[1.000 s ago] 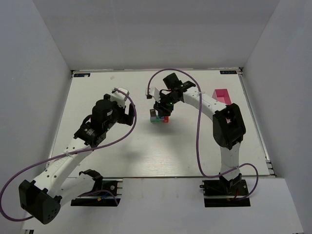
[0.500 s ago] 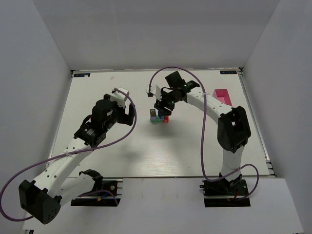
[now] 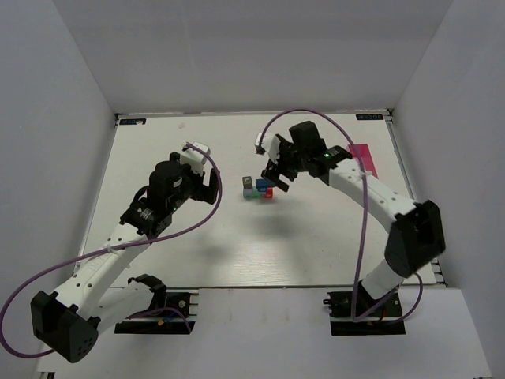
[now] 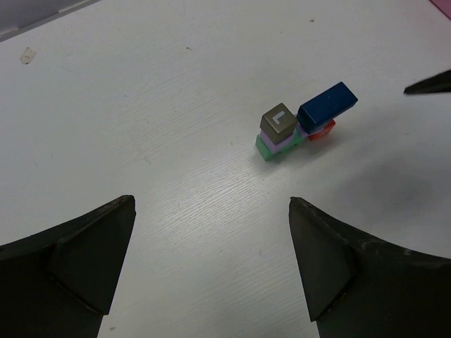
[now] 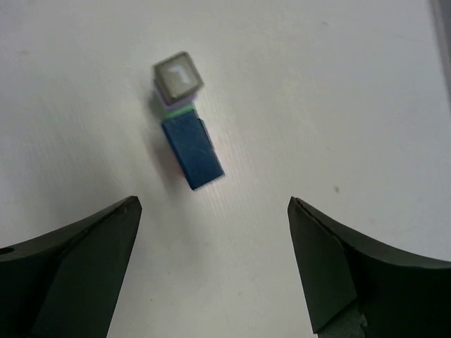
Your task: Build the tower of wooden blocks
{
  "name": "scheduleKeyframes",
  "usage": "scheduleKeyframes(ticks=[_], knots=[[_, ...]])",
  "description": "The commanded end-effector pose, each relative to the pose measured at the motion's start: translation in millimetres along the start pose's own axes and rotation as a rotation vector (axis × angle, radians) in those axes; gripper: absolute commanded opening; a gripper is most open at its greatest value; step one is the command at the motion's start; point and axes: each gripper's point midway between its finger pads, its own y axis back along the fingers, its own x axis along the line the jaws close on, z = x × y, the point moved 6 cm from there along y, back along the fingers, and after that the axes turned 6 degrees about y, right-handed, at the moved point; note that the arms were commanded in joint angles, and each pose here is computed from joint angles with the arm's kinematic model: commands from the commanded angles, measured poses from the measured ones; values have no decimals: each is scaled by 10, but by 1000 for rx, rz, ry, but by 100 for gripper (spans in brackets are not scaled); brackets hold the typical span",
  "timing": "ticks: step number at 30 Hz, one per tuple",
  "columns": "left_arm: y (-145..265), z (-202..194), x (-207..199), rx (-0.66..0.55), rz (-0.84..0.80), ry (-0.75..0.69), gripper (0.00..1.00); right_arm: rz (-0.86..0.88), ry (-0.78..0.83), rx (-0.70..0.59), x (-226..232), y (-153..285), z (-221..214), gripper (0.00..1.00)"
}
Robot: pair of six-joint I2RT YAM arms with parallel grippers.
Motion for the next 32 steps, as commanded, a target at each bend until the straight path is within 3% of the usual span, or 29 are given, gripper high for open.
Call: scheduleKeyframes(ticks=[1, 7, 15, 24, 32], knots=[[-23, -35, -58, 1, -57, 5, 100, -349, -132, -29, -323, 381, 65, 90], [-1, -41, -153, -5, -154, -34, 100, -478, -291, 153, -180, 615, -389, 90], [163, -76, -353, -37, -355, -79, 100, -503, -311, 35, 326, 987, -570, 90], [359, -140, -336, -107, -370, -135, 100, -605, -302, -36, 546, 1227, -745, 90], [334, -173, -321, -89, -360, -141, 100, -631, -300, -49, 603, 1280, -850, 90]])
